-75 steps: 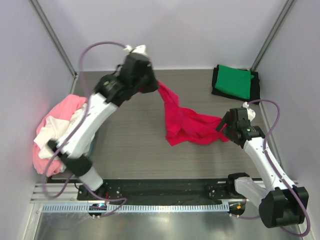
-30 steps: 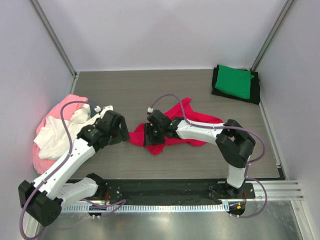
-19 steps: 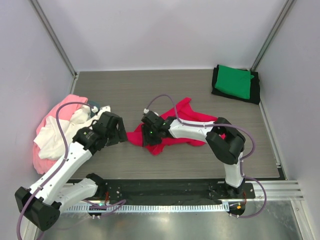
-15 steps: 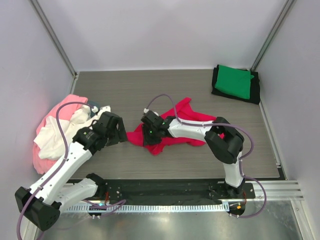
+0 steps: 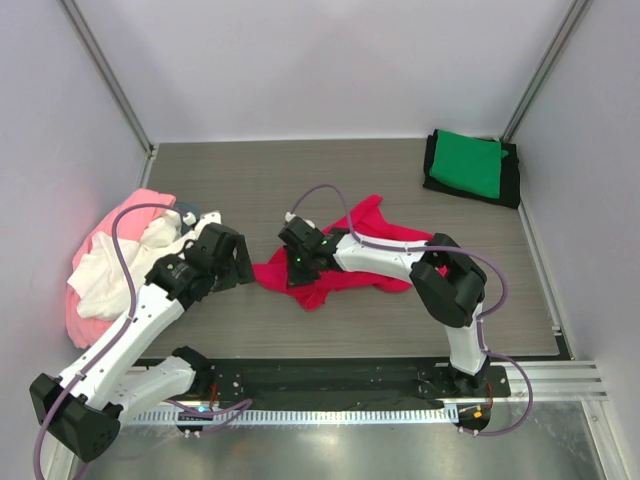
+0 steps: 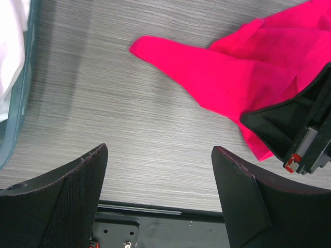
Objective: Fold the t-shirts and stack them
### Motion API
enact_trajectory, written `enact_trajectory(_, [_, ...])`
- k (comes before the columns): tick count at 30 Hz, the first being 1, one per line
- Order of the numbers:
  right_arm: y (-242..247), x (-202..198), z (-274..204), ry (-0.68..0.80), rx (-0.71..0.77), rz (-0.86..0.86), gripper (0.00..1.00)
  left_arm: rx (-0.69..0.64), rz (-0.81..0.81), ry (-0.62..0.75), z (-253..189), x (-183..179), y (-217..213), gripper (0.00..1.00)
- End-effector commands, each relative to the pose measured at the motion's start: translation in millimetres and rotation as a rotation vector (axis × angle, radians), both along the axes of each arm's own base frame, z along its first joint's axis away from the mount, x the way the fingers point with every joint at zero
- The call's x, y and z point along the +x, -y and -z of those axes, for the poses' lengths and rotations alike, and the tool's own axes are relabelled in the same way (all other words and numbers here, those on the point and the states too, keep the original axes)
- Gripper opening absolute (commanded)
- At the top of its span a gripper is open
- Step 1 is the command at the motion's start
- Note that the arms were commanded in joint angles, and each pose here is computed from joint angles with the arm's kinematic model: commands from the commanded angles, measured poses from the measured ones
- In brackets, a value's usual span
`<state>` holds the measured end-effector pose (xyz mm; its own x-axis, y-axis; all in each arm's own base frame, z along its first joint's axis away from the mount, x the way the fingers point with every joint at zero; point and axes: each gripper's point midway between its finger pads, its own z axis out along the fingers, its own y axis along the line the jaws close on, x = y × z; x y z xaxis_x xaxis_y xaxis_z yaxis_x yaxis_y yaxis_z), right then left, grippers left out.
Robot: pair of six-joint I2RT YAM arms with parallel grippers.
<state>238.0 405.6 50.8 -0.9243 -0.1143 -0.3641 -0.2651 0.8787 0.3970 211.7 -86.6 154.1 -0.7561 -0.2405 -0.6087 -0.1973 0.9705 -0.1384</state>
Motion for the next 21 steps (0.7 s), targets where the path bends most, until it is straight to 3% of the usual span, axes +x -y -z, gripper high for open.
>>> enact_trajectory(1, [-6, 3, -30, 0.033, 0.018, 0.007, 0.01, 0.019, -0.009, 0.035, -4, 7, -4, 0.82])
enact_trajectory(6, [36, 6, -87, 0.146, -0.073, 0.074, 0.01, 0.025, -0.013, 0.042, -5, 8, -5, 0.82])
enact_trajectory(8, [78, -3, -96, 0.157, -0.178, 0.148, 0.01, 0.023, -0.014, 0.042, -5, 8, -5, 0.81])
enact_trajectory(9, [105, 0, -128, 0.248, -0.174, 0.225, 0.01, 0.024, -0.012, 0.040, -5, 8, -5, 0.81])
enact_trajectory(10, [138, -13, -120, 0.236, -0.255, 0.261, 0.01, 0.024, -0.011, 0.037, -4, 8, -5, 0.81])
enact_trajectory(12, [184, -21, -156, 0.325, -0.209, 0.401, 0.01, 0.013, -0.001, 0.038, -4, 10, -1, 0.81])
enact_trajectory(13, [212, -33, -152, 0.323, -0.258, 0.432, 0.01, 0.002, 0.005, 0.039, -3, 11, 2, 0.81])
enact_trajectory(16, [265, -57, -171, 0.354, -0.226, 0.547, 0.01, -0.082, 0.056, 0.034, -3, 23, 28, 0.81])
enact_trajectory(21, [307, -86, -171, 0.329, -0.198, 0.618, 0.01, -0.196, 0.168, 0.040, -9, 72, 85, 0.81])
